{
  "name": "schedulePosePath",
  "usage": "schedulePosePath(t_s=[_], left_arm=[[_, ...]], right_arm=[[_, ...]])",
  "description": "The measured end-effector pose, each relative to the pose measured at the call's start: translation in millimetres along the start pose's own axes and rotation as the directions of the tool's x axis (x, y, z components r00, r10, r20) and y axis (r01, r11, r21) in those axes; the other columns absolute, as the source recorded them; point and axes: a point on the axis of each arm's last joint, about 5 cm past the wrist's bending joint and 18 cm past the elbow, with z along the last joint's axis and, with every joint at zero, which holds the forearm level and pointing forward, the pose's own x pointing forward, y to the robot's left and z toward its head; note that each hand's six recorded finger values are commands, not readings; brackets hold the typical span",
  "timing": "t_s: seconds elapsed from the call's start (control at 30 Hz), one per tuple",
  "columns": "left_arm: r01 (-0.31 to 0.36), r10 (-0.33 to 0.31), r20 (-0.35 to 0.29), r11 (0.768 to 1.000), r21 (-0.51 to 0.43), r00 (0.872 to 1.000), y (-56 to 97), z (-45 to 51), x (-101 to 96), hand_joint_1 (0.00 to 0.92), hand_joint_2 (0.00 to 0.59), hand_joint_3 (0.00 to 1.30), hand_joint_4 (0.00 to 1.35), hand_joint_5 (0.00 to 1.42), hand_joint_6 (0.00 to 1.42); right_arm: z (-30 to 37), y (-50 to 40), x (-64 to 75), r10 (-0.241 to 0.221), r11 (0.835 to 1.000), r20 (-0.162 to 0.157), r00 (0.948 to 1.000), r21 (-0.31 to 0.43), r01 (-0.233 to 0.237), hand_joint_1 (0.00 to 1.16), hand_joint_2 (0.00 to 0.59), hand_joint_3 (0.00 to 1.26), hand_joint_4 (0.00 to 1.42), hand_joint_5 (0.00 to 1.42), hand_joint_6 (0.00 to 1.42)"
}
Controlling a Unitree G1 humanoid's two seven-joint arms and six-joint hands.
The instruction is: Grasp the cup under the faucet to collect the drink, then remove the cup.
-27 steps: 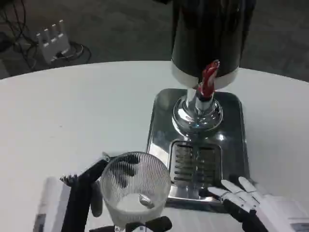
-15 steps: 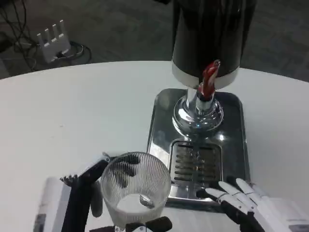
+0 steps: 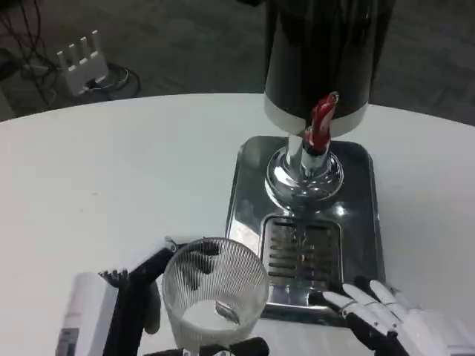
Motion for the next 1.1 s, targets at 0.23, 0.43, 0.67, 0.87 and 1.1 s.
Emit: schedulePosePath(t_s=[0.23, 0.43, 0.67, 0.87, 1.1], left_arm=[[0.034, -0.039, 0.05, 0.995, 0.093, 0.998, -7.5, -17.6, 23.7, 0.578, 0.044, 0.81, 0.97, 1.18, 1.27], [0.011, -0.014, 0.028, 0.996, 0.09, 1.0, -21.7, -27.0, 51.2, 0.569, 0.053, 0.81, 0.97, 1.18, 1.27], [0.007, -0.002, -0.059, 0.997, 0.08, 0.998, -40.3, -43.6, 76.9, 0.554, 0.058, 0.81, 0.98, 1.19, 1.27], [0.046, -0.041, -0.074, 0.996, 0.071, 0.996, -55.3, -49.8, 91.6, 0.542, 0.069, 0.81, 0.99, 1.19, 1.28], [0.073, -0.07, -0.045, 0.994, 0.077, 0.997, -66.9, -47.7, 106.8, 0.523, 0.073, 0.81, 0.99, 1.19, 1.29]], right_arm=[[0.3, -6.5, -4.2, -0.033, 0.999, -0.013, 0.9994, -0.01, 0.033, 0.47, 0.442, 0.2, 0.09, 0.01, 0.0], [-4.3, -11.0, -9.0, -0.042, 0.999, -0.046, 0.9981, -0.017, 0.041, 0.47, 0.442, 0.2, 0.09, 0.01, 0.0], [-3.0, -9.7, -8.3, -0.025, 1.0, -0.04, 0.9989, -0.014, 0.024, 0.47, 0.442, 0.2, 0.09, 0.01, 0.0], [-1.6, -7.2, -6.6, -0.016, 1.0, -0.031, 0.9994, -0.002, 0.016, 0.47, 0.442, 0.2, 0.09, 0.01, 0.0], [-1.6, -6.8, -5.7, -0.017, 1.0, -0.03, 0.9994, 0.001, 0.017, 0.47, 0.442, 0.2, 0.09, 0.02, 0.0]])
